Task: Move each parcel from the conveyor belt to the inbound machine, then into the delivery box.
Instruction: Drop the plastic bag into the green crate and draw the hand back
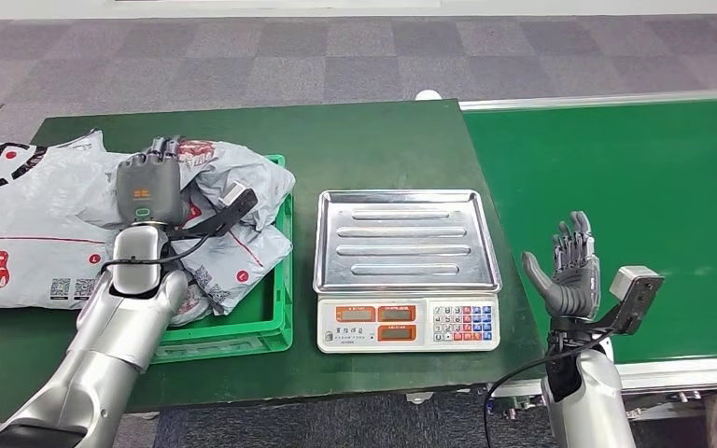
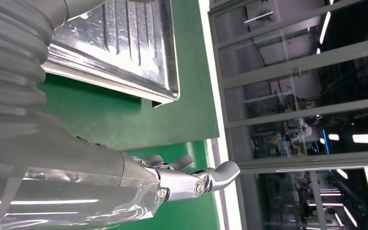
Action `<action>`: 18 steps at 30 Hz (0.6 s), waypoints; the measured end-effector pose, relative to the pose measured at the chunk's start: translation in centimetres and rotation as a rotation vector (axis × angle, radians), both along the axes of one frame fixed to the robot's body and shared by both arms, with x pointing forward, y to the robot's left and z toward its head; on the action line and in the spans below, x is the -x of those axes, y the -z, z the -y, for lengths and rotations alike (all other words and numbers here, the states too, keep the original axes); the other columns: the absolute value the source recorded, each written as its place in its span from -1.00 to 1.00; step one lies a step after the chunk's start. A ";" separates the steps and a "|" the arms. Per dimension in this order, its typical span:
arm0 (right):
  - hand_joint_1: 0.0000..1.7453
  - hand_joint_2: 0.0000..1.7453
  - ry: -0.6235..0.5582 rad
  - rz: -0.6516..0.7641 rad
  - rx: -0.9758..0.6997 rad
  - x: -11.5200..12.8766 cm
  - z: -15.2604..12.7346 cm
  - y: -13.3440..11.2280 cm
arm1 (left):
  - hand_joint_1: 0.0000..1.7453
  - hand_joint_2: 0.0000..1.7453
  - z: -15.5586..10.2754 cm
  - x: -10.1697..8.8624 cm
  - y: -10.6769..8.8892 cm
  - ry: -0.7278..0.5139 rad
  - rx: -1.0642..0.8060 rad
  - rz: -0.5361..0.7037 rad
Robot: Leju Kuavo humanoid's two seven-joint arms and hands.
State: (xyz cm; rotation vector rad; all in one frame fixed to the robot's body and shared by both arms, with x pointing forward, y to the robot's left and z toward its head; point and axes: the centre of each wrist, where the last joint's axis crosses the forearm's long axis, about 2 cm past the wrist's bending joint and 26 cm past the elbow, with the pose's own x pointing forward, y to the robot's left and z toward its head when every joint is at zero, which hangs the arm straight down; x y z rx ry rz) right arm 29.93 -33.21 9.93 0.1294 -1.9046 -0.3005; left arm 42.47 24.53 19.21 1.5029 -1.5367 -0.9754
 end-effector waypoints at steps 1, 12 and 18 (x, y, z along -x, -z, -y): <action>-1.00 1.00 0.000 -0.002 0.000 0.0 0.0 0.0 | 1.00 1.00 -0.1 0.0 0.0 -0.002 -0.001 -0.001; -1.00 1.00 0.000 -0.013 -0.003 -0.1 0.0 0.3 | 1.00 1.00 -0.5 0.0 0.2 -0.038 -0.013 -0.015; -1.00 1.00 0.009 -0.011 -0.005 -0.6 -0.1 0.2 | -1.00 1.00 -1.1 0.0 0.8 -0.139 -0.006 -0.036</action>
